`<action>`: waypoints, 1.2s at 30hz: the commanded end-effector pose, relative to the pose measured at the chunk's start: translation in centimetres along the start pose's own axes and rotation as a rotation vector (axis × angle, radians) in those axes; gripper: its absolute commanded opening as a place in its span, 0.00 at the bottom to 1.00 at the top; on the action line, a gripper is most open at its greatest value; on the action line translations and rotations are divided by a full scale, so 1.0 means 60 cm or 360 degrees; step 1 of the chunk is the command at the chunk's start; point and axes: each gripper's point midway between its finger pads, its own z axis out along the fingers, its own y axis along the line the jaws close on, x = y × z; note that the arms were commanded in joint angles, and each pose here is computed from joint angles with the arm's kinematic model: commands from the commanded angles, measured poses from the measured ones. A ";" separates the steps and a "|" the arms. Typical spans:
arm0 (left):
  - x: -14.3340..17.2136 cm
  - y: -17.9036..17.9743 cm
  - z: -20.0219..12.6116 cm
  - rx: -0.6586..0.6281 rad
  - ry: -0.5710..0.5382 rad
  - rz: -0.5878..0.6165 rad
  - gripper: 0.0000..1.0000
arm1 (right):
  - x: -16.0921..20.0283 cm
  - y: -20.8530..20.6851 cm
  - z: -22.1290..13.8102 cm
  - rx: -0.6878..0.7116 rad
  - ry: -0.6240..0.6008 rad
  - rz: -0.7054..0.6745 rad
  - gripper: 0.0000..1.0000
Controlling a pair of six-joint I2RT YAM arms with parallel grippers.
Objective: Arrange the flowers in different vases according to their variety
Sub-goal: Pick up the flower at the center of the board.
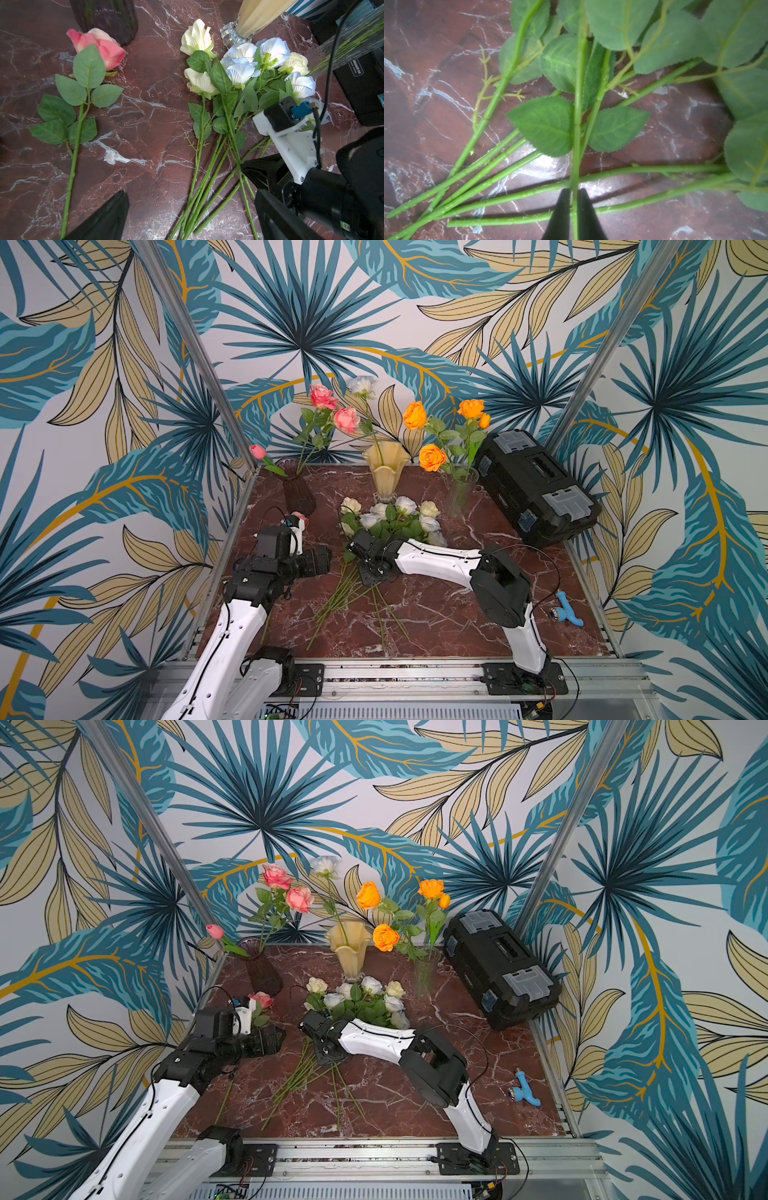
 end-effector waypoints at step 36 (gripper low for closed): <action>0.011 0.008 -0.002 -0.0016 0.0005 -0.0002 1.00 | 0.072 -0.016 0.032 0.0014 0.0199 -0.0178 0.29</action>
